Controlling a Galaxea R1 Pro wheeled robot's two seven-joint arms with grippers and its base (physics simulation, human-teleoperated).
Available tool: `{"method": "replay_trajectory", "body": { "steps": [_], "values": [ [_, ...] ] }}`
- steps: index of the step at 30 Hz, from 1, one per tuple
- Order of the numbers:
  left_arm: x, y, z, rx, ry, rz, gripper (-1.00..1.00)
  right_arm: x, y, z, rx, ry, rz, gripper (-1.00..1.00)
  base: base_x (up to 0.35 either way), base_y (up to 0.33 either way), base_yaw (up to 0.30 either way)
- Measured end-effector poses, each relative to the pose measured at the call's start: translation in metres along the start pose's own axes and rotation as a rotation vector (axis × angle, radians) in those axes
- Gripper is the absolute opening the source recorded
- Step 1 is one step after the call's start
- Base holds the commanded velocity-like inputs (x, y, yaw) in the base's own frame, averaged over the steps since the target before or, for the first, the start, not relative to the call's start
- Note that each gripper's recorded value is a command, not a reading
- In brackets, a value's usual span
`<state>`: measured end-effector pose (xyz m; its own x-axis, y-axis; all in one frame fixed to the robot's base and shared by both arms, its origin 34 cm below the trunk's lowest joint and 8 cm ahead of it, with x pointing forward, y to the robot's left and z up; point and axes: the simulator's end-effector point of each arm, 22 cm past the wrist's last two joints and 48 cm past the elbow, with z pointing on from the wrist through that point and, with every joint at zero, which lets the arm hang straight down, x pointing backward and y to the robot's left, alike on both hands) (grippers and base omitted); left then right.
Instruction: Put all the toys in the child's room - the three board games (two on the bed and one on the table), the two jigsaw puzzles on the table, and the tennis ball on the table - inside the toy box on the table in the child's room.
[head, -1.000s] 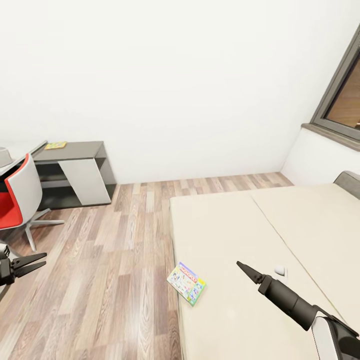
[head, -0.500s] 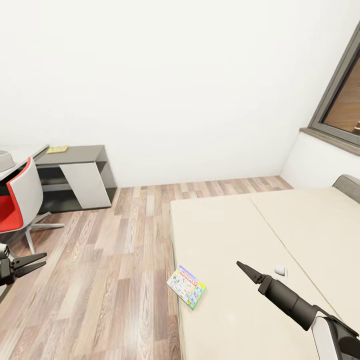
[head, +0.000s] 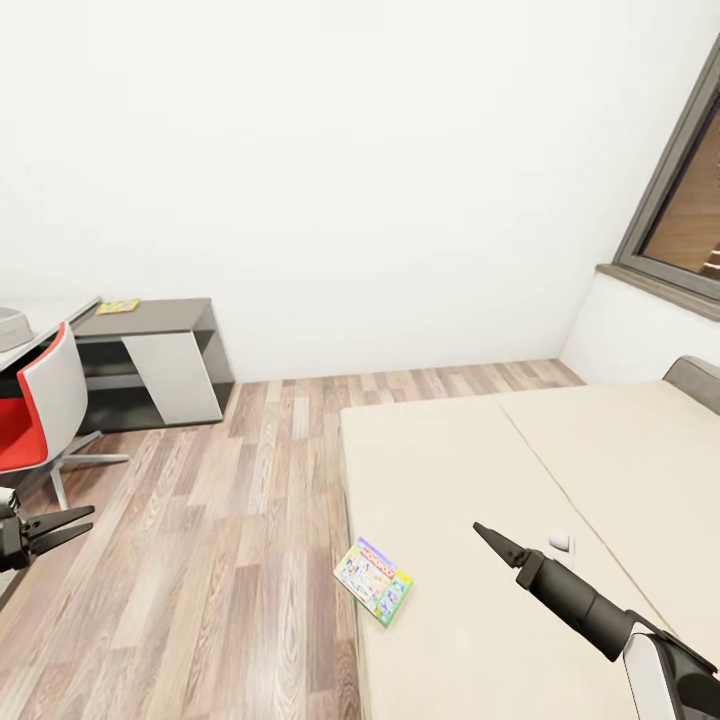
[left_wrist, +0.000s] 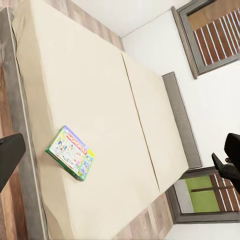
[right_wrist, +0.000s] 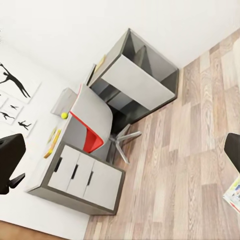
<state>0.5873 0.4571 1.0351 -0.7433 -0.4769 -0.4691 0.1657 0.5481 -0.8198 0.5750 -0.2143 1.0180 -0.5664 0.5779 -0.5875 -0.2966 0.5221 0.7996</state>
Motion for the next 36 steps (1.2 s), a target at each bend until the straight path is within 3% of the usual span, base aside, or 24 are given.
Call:
{"method": "replay_trajectory", "body": {
  "steps": [36],
  "values": [
    [-0.007, -0.024, -0.004, 0.042, -0.032, 0.031, 1.0, -0.015, 0.023, -0.005, -0.034, -0.031, -0.036, 1.0, 0.0, 0.0, 0.0]
  ]
}}
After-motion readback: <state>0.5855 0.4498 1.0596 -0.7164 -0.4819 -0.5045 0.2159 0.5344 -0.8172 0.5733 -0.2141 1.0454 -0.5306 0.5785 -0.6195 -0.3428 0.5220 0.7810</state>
